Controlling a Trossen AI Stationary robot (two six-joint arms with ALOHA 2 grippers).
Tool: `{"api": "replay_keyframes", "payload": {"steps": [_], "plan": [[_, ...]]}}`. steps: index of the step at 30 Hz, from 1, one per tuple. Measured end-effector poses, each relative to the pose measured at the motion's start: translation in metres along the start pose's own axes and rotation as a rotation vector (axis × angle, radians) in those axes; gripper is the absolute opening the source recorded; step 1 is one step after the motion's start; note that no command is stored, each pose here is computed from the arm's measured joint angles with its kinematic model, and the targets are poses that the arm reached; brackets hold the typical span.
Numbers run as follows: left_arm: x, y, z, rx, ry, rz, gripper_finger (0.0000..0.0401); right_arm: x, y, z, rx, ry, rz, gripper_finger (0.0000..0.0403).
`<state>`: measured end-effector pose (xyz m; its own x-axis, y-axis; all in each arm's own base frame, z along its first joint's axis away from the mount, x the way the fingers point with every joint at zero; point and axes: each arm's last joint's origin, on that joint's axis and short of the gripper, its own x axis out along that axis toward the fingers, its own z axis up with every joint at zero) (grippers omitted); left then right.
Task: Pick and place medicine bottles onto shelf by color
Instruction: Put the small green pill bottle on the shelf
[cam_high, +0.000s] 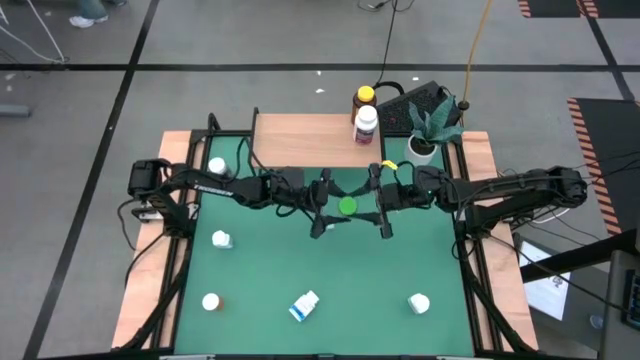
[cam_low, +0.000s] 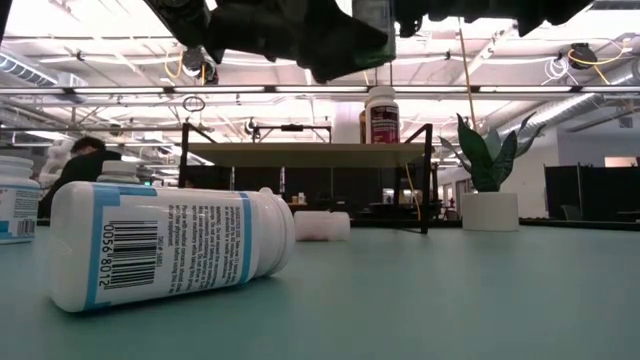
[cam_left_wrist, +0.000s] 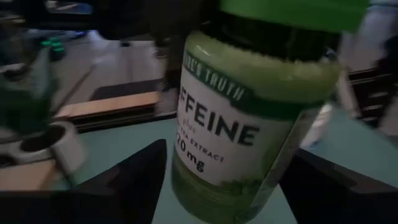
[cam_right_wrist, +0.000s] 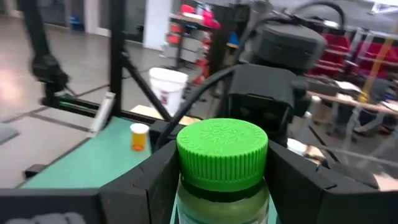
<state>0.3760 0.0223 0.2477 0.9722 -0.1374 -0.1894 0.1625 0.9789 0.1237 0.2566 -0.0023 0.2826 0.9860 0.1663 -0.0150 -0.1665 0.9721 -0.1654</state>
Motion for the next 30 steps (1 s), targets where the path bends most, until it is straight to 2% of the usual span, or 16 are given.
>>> {"api": "replay_keyframes", "payload": {"steps": [8,15,21,25,30], "plan": [[0.000,0.004,-0.002,0.004,0.035,0.138,0.0345,0.000,-0.005,-0.002,0.061,0.041,-0.166,0.0203],[-0.002,0.010,-0.003,-0.002,0.068,0.324,0.0349,-0.002,-0.011,-0.003,0.136,0.053,-0.410,0.0203],[-0.003,0.013,0.000,-0.057,0.040,0.451,0.0349,-0.005,-0.016,-0.002,0.300,-0.001,-0.606,0.0203],[-0.001,0.011,0.000,-0.072,0.032,0.494,0.0349,0.000,-0.017,-0.005,0.381,-0.037,-0.630,0.0203],[0.000,0.004,0.004,-0.049,0.004,0.504,0.0349,0.017,-0.015,-0.014,0.397,-0.101,-0.605,0.0203]]}}
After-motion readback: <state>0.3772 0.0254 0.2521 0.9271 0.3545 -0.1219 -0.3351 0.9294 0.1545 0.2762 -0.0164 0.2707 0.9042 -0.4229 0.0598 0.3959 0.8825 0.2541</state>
